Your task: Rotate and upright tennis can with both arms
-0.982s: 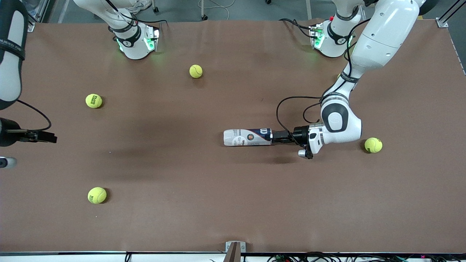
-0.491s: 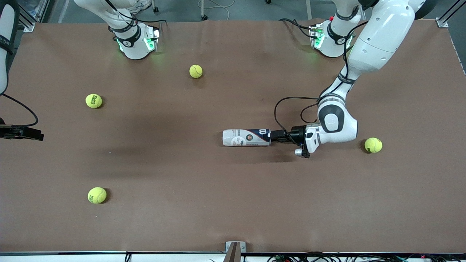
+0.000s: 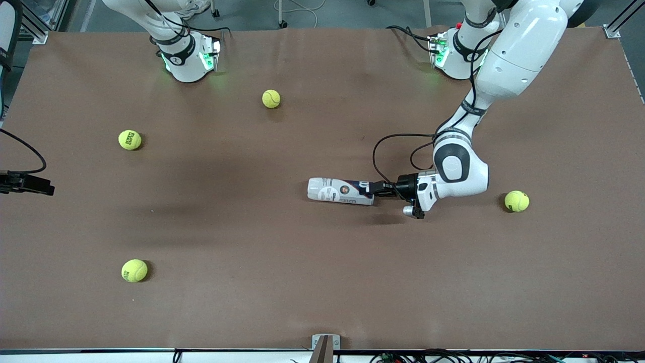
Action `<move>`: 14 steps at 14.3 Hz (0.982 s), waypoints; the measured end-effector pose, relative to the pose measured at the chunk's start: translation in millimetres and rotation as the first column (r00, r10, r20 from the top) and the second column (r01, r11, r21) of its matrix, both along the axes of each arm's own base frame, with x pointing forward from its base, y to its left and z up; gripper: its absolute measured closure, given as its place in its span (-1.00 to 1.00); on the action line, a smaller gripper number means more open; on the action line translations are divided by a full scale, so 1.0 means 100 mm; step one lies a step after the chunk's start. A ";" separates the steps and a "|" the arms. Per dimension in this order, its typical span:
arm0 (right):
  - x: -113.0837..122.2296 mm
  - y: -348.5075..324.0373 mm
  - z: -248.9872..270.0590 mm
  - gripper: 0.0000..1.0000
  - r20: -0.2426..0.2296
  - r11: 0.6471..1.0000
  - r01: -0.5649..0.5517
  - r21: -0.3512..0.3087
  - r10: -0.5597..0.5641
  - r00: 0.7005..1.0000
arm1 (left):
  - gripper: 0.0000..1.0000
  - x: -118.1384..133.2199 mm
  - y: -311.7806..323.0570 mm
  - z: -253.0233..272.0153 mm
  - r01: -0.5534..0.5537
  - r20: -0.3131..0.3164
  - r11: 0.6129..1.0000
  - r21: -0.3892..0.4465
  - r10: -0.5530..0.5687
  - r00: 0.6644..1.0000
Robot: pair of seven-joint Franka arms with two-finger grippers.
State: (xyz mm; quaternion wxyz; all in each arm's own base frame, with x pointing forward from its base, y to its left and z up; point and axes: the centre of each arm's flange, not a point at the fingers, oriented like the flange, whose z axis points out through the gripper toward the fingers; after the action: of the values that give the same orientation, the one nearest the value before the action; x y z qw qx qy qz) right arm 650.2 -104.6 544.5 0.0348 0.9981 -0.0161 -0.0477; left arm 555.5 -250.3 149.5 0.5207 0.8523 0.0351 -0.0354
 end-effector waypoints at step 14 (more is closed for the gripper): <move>-0.27 0.16 0.35 -1.00 -0.044 0.998 -0.012 0.057 0.014 0.999 | 0.89 0.58 -0.30 2.07 -0.029 -0.080 0.940 0.339 0.059 0.995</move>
State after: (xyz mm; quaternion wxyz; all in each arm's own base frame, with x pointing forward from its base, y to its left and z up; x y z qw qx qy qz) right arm 623.4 -88.4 579.2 0.0071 0.9975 -0.0074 -0.0702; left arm 613.2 -280.2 356.7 0.3657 0.9254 0.0829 -0.0552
